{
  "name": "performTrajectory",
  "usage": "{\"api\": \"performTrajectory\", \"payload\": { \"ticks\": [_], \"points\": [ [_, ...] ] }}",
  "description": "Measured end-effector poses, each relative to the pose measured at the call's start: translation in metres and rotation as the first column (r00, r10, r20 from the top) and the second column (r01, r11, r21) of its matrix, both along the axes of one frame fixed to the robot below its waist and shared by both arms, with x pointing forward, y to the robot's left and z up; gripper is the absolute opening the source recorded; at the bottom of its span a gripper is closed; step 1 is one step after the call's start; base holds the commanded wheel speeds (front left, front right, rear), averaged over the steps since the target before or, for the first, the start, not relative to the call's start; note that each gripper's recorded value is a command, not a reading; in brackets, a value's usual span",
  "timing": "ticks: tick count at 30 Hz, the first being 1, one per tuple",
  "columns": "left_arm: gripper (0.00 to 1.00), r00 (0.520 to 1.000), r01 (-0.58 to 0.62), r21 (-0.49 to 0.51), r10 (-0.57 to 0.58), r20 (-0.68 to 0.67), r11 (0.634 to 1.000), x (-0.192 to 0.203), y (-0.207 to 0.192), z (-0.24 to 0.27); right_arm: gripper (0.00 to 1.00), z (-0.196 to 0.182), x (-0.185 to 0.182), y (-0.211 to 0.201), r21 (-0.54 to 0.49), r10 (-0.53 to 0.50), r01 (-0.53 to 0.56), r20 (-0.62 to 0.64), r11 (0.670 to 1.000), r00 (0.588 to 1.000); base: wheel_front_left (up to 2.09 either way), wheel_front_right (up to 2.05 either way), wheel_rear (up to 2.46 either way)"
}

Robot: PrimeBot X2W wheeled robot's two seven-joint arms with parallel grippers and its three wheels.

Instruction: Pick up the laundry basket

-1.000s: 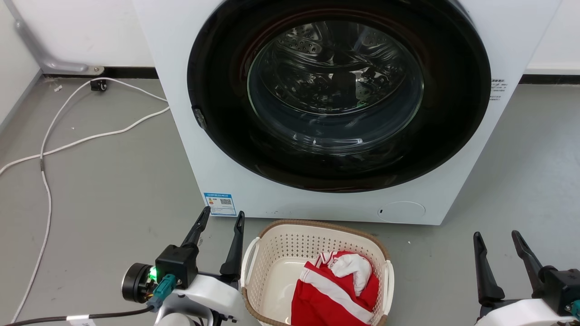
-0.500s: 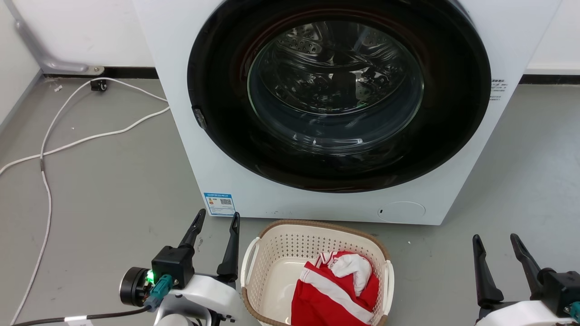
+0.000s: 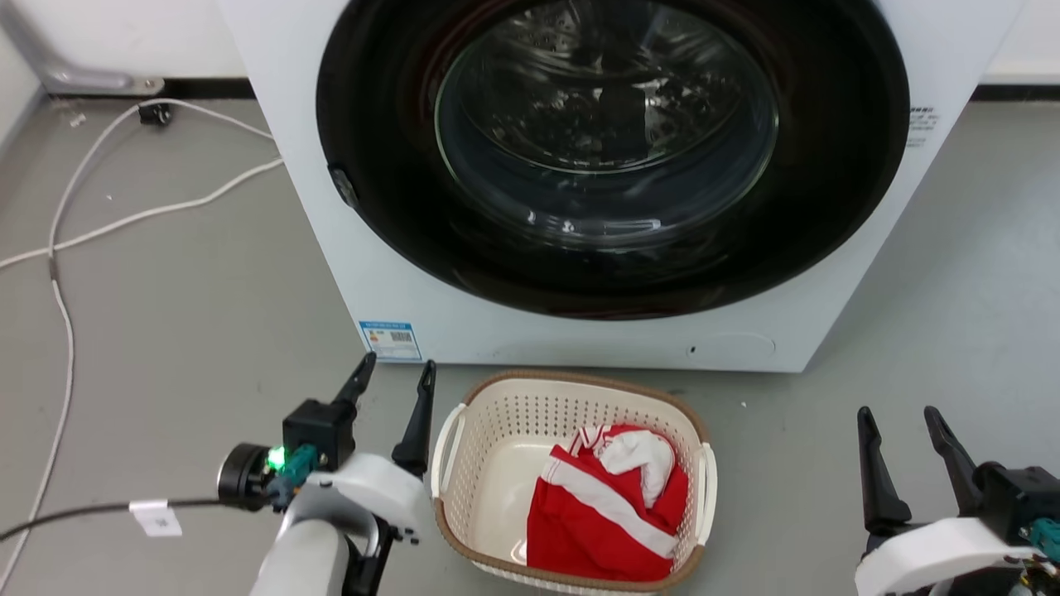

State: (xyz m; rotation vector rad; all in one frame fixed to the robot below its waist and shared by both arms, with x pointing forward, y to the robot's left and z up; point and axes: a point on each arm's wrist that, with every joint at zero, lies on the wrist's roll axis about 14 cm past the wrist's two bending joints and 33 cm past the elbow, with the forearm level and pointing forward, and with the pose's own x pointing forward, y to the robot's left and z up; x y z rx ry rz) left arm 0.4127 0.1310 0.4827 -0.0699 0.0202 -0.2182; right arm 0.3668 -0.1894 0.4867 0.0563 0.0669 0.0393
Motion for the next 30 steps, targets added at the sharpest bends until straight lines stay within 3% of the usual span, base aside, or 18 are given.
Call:
{"api": "performTrajectory", "payload": {
  "ticks": [13, 22, 30],
  "points": [
    [1.00, 0.967, 0.064, 0.032, -0.054, -0.247, 0.997, 0.066, -0.004, -0.075, 1.00, -0.080, 0.051, 0.011, 0.046, 0.021, -0.012, -0.198, 0.999, 0.980, 0.00, 0.00, 0.00],
    [1.00, 0.885, 0.124, 0.025, -0.099, -0.455, 0.992, 0.087, -0.011, -0.154, 1.00, -0.149, 0.077, 0.027, 0.063, 0.074, -0.055, -0.349, 0.996, 0.934, 0.00, 0.00, 0.00],
    [1.00, 0.797, 0.142, 0.026, -0.099, -0.596, 0.990, 0.092, -0.006, -0.215, 1.00, -0.209, 0.077, 0.043, 0.087, 0.129, -0.099, -0.491, 0.991, 0.862, 0.00, 0.00, 0.00]
  ]
}}
